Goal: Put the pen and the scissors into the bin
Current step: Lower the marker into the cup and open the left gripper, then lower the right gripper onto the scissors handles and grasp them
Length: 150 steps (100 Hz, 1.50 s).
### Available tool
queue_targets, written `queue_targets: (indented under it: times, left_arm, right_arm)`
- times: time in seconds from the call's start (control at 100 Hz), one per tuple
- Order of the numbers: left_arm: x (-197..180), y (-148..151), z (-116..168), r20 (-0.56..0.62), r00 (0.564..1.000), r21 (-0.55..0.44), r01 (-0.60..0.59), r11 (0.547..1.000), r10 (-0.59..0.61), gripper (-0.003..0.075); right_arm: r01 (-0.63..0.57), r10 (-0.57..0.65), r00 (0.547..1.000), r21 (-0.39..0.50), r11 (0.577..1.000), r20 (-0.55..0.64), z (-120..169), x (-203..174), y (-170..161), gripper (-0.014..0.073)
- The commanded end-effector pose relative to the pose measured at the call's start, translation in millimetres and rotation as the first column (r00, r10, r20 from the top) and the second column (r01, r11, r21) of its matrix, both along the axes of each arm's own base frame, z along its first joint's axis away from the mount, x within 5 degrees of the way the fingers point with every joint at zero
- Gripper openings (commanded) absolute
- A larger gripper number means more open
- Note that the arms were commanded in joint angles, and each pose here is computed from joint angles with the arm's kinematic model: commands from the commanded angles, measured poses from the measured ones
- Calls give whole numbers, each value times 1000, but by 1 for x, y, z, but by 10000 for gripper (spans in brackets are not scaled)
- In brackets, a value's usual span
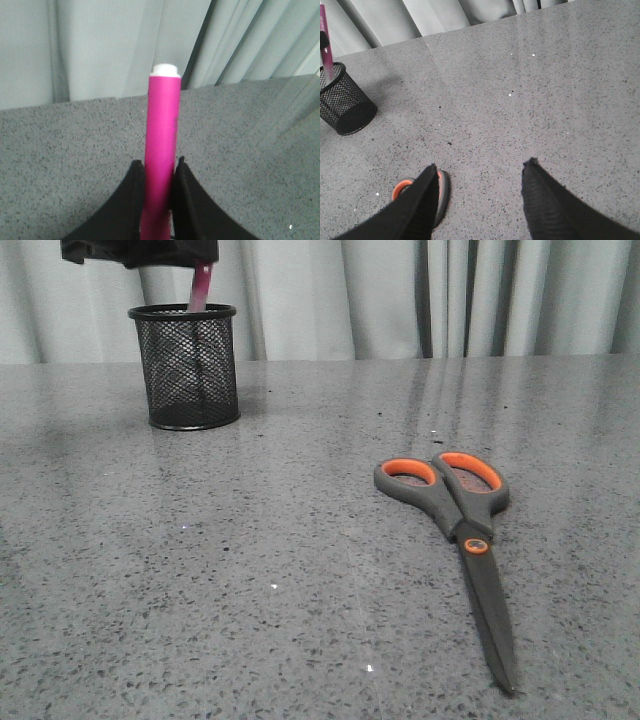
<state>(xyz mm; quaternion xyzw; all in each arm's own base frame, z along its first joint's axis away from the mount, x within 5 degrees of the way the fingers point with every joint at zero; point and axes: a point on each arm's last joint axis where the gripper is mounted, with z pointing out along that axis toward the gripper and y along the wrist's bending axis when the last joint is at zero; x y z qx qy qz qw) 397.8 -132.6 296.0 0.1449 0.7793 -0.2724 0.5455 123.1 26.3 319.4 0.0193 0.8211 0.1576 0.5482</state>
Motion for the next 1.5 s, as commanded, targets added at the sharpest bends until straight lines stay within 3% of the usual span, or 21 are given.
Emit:
queue_targets:
  times: [0.0,0.12,0.31,0.52,0.66,0.79,0.92,1.04,1.1,1.24,1.49]
  left_arm:
    - [-6,-5,30,70,997,-77,35,996,-30,-18]
    - [-5,-5,28,84,996,-53,41,998,-37,1]
    - [-5,-5,29,133,990,12,55,998,-56,229]
    - [-5,-2,32,144,989,20,42,999,-45,236]
    - [-25,6,70,243,968,1,66,998,-65,232]
    - [-71,19,132,411,909,11,63,998,-62,146]
    - [-133,33,190,580,813,37,43,998,-57,56]
    - [-195,49,229,708,705,54,-7,999,-33,17]
    - [-228,59,243,749,663,17,-39,999,13,10]
    - [-292,82,249,800,587,-62,-124,990,123,10]
    - [-344,118,202,753,548,-186,-355,916,365,10]
  right_arm:
    - [22,-24,995,20,1000,98,17,3,-1,340]
    - [22,-24,995,20,1000,98,17,3,-1,340]
    - [22,-24,995,20,1000,98,17,3,-1,340]
    - [22,-24,995,20,1000,98,17,3,-1,340]
    - [3,-6,996,29,1000,91,24,0,0,340]
    - [-91,93,990,-26,996,104,49,-4,8,340]
    - [-190,193,975,-36,981,110,77,3,22,339]
    - [-319,319,948,-47,947,6,85,19,44,339]
    - [-382,378,923,-51,923,-71,80,31,58,339]
    - [-464,435,856,-47,884,-279,55,60,89,339]
    - [-519,354,699,-100,849,-621,8,99,128,339]
